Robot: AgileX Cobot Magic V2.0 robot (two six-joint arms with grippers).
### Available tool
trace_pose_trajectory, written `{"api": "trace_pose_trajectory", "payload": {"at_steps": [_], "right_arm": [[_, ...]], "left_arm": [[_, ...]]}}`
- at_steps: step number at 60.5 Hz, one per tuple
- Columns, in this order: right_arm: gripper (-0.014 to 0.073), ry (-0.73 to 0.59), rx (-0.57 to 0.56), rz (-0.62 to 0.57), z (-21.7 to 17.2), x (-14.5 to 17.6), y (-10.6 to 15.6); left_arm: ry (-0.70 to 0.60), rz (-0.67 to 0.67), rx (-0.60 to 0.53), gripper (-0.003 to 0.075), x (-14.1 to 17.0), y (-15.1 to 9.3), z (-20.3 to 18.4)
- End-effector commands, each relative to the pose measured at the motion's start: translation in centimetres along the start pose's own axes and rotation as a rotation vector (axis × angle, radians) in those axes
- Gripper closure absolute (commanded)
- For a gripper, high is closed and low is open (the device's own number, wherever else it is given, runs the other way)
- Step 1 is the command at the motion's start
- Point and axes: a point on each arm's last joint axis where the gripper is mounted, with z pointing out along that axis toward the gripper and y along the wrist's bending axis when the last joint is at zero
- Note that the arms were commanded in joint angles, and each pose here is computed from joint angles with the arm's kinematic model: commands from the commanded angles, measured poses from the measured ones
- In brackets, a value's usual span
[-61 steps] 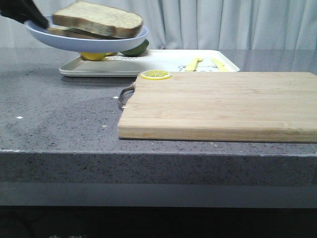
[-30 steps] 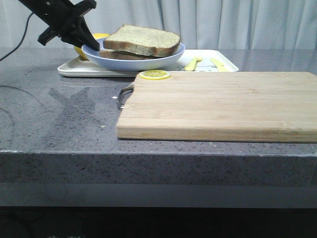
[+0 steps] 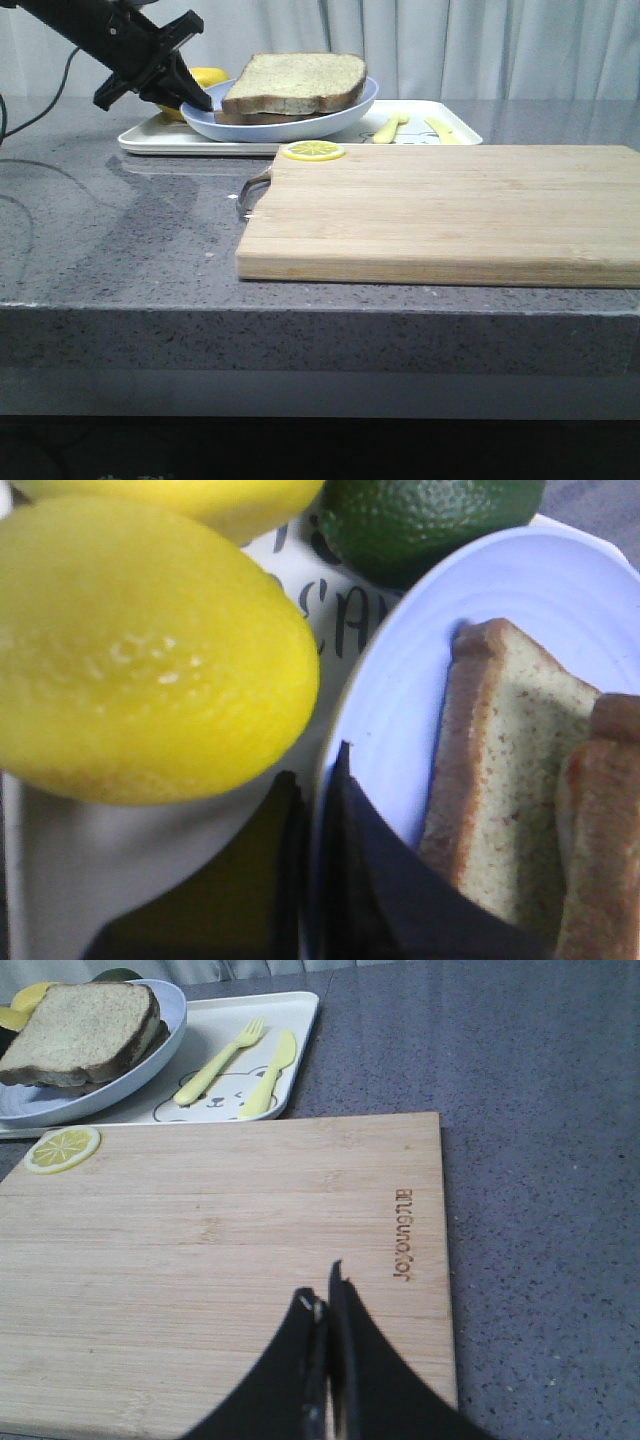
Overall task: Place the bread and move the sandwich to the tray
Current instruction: 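Lower the plate onto the white tray with the left gripper, then open the left gripper and withdraw it upward from the plate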
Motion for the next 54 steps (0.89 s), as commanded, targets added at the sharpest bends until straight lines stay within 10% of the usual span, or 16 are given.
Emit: {"api": "trace_pose_trajectory", "payload": {"at_steps": [1,14,32,54], "right_arm": [[0.0654,-0.103,0.002,0.003,-0.3,-1.5,0.1],[0.0654,-0.103,0.002,0.003,-0.3,-1.5,0.1],[0.0654,-0.103,0.002,0.003,-0.3,-1.5,0.1],[0.0654,-0.102,0.002,0.003,-0.2,-1.5,0.1]], "left_arm": [[-0.142,0.019,0.103,0.0740,-2.0,-4.2,-3.3],[-0.122,0.028,0.106,0.0708,-1.8,-4.2,-3.1],[-0.114,0.036,0.108,0.0419,-1.8,-4.3,-3.3],[-0.183,0.165,0.126,0.0573,-2.9,-6.7,-8.7]]}}
